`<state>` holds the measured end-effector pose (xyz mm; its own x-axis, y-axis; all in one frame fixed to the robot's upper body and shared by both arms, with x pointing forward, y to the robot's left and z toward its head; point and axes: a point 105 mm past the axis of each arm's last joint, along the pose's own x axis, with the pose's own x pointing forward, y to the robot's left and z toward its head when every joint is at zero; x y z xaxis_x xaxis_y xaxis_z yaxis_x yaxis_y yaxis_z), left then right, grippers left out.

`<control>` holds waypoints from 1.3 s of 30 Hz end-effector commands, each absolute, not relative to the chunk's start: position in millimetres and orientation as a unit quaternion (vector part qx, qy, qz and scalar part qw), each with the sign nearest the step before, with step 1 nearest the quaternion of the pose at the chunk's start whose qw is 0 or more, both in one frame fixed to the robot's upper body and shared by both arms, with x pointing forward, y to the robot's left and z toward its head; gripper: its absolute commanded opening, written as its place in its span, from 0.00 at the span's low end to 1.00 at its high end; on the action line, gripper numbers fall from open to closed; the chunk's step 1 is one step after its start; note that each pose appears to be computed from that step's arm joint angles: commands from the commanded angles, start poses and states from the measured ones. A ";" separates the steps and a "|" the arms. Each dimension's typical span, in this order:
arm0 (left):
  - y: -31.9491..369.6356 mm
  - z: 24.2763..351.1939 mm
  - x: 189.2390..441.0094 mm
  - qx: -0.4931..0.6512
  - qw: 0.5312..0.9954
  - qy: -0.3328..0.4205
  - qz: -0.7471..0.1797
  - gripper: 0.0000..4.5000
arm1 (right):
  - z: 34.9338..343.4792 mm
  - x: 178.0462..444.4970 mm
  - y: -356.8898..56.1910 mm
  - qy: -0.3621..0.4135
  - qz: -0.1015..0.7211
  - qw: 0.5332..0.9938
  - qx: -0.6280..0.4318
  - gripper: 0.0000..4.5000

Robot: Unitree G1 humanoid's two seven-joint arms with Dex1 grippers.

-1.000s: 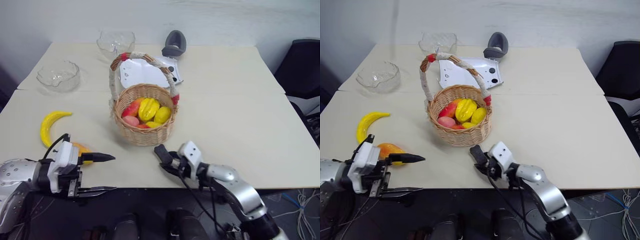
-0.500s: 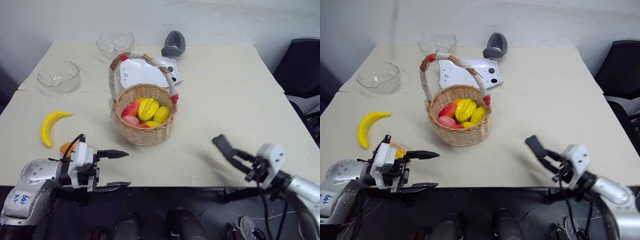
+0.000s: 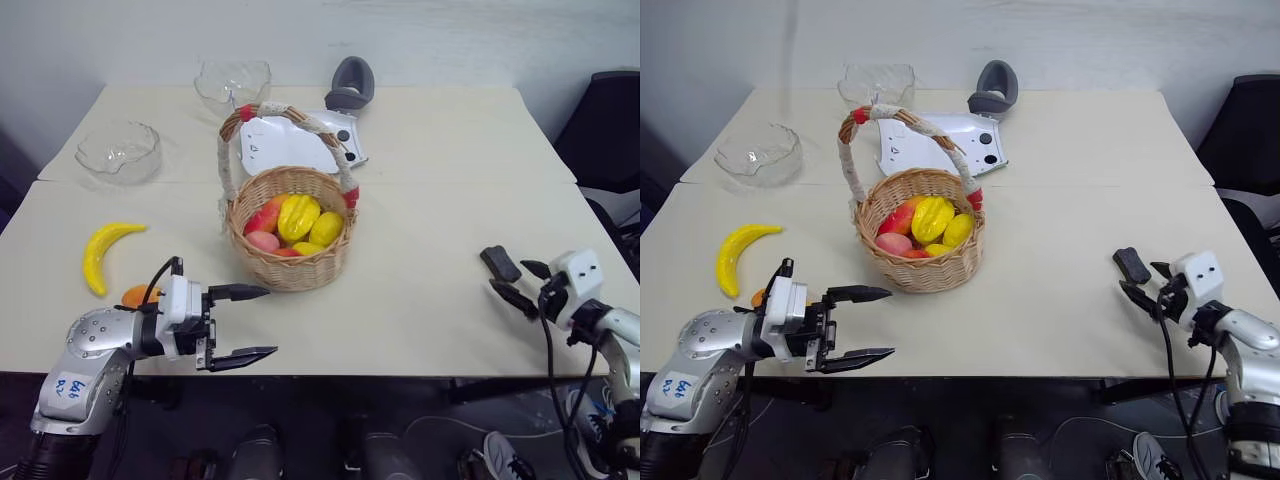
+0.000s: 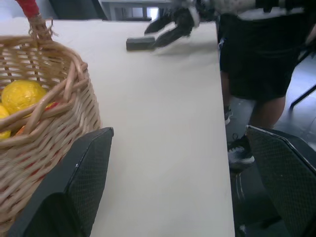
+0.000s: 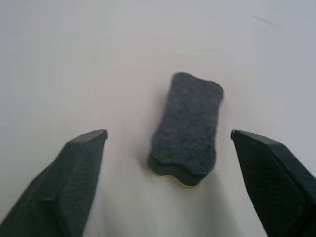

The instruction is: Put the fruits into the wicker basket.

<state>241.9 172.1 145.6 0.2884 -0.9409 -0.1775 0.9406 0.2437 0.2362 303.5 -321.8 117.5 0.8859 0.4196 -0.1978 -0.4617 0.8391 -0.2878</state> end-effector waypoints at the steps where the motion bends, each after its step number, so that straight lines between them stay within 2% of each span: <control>1: 213.2 161.8 254.3 0.174 0.832 -0.008 -0.527 1.00 | 167.2 290.1 -316.0 -0.032 0.247 0.951 -0.181 0.99; 4: 238.2 162.5 250.8 0.176 0.859 -0.004 -0.480 1.00 | 174.0 271.0 -256.7 -0.078 0.331 0.932 -0.129 0.99; 7: 276.7 168.2 242.7 0.164 0.908 -0.016 -0.386 1.00 | 160.9 234.7 -181.5 -0.095 0.471 0.868 -0.124 0.99; 9: 301.0 171.8 233.7 0.152 0.933 -0.021 -0.326 1.00 | 160.5 221.5 -156.3 -0.115 0.521 0.837 -0.118 0.99; 14: 384.3 165.9 185.4 0.082 0.990 -0.005 -0.119 1.00 | 170.0 218.0 -115.8 -0.196 0.562 0.795 -0.118 0.99; 17: 436.4 150.5 151.7 0.012 0.999 0.013 0.039 1.00 | 185.3 224.0 -101.7 -0.239 0.555 0.790 -0.101 0.99; 20: 447.0 139.9 133.2 -0.019 0.994 0.029 0.099 1.00 | 195.6 222.5 -93.7 -0.259 0.566 0.777 -0.093 0.99; 22: 447.7 139.2 131.9 -0.047 0.991 0.024 0.123 1.00 | 197.7 220.1 -89.0 -0.263 0.579 0.765 -0.100 0.99; 25: 443.3 133.0 141.7 -0.050 0.990 0.062 0.120 1.00 | 199.2 221.0 -85.1 -0.264 0.582 0.763 -0.097 0.99; 28: 432.8 157.2 182.5 -0.069 0.993 0.048 0.084 1.00 | 197.5 224.0 -82.3 -0.259 0.583 0.764 -0.094 0.99; 31: 423.0 161.5 224.2 -0.126 0.983 0.112 0.069 1.00 | 196.8 229.7 -82.8 -0.257 0.578 0.768 -0.102 0.99; 34: 408.9 174.5 258.5 -0.132 0.982 0.129 0.040 1.00 | 197.0 233.7 -83.1 -0.256 0.572 0.772 -0.104 0.99; 39: 418.4 156.3 305.1 -0.113 0.971 0.193 0.084 1.00 | 197.4 235.7 -81.1 -0.258 0.563 0.777 -0.109 0.99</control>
